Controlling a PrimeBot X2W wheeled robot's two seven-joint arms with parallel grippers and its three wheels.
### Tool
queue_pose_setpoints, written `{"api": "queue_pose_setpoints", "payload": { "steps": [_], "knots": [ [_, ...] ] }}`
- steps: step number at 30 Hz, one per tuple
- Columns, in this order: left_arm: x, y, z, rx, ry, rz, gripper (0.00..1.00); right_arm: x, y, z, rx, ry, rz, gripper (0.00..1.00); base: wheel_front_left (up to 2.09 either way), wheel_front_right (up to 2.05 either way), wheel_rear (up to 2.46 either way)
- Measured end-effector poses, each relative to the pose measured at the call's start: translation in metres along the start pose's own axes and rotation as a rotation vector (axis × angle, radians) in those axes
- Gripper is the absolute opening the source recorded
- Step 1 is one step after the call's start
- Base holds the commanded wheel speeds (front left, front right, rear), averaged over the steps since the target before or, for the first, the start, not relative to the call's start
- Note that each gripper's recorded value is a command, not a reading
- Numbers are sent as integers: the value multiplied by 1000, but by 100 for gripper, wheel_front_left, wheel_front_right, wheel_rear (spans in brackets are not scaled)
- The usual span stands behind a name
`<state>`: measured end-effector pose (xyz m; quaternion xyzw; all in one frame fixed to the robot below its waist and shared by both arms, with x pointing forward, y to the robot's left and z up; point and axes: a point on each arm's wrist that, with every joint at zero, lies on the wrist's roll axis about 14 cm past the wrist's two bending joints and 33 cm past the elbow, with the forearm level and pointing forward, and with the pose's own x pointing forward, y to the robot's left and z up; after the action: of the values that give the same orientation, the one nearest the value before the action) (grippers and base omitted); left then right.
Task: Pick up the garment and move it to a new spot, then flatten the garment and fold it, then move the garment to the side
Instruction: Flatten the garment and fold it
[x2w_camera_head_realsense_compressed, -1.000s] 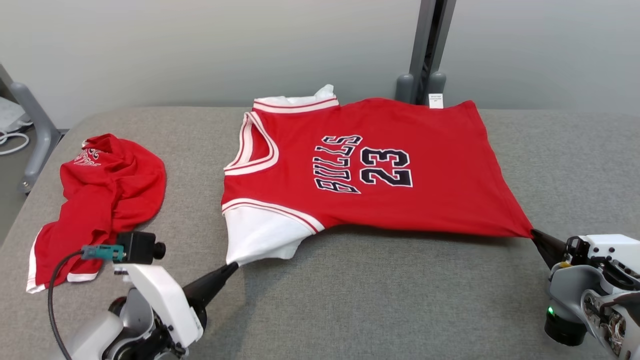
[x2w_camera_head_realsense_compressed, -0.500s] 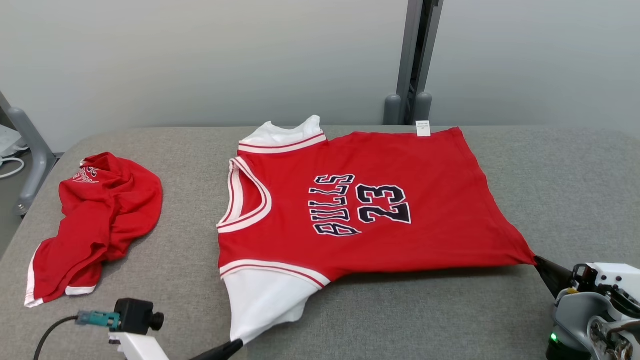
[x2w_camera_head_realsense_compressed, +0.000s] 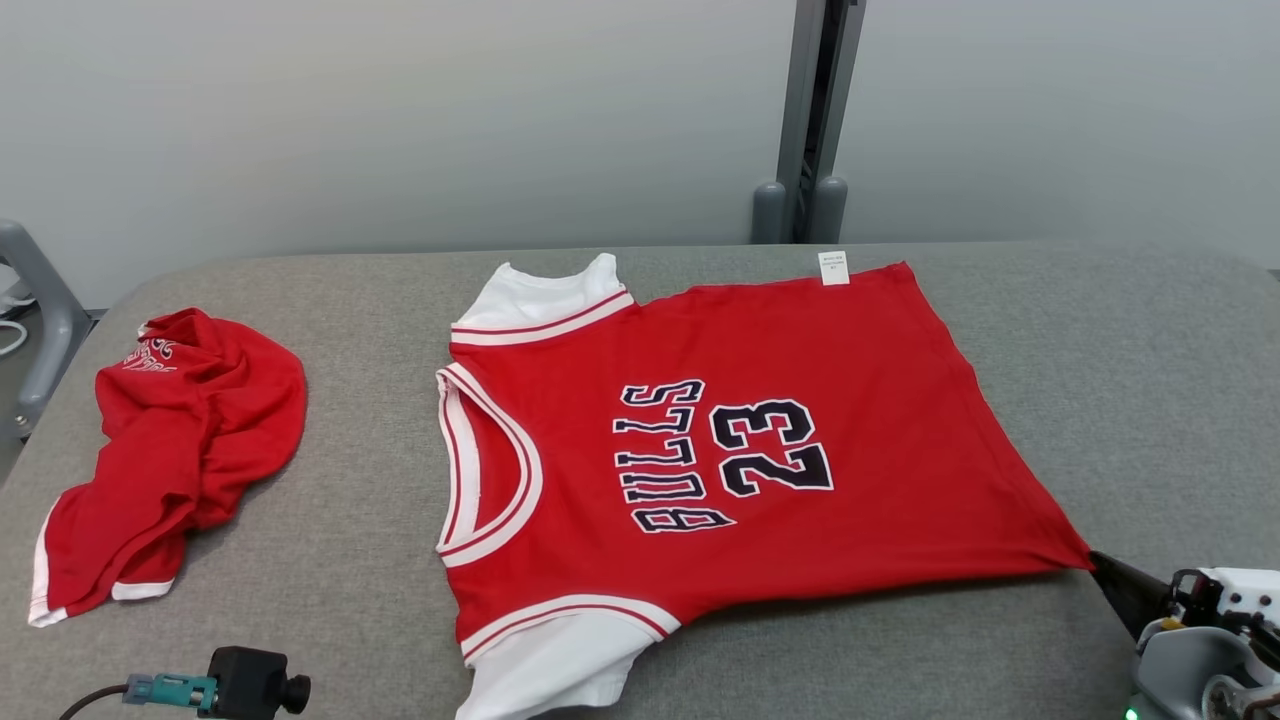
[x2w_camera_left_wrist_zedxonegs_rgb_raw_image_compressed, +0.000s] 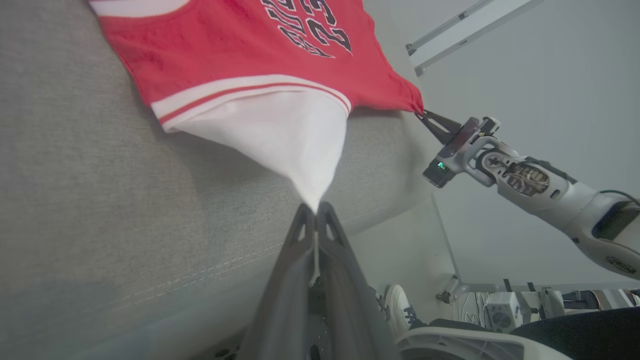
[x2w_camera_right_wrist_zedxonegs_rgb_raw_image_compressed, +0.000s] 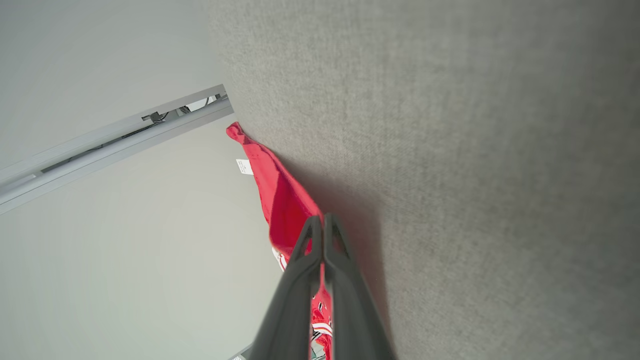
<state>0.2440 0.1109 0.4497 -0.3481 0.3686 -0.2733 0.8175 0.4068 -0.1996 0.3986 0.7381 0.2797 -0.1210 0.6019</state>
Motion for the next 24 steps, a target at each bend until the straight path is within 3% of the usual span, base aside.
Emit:
{"api": "queue_pose_setpoints", "payload": {
  "steps": [16, 24],
  "knots": [
    [-1, -20, -9, -12, 73, -68, 0, -28, -25, -28, -23, 39, 2, 0, 0, 0, 0],
    [0, -28, 0, -31, 37, -94, 0, -72, 5, -62, -20, 104, 76, 0, 0, 0, 0]
  ]
}}
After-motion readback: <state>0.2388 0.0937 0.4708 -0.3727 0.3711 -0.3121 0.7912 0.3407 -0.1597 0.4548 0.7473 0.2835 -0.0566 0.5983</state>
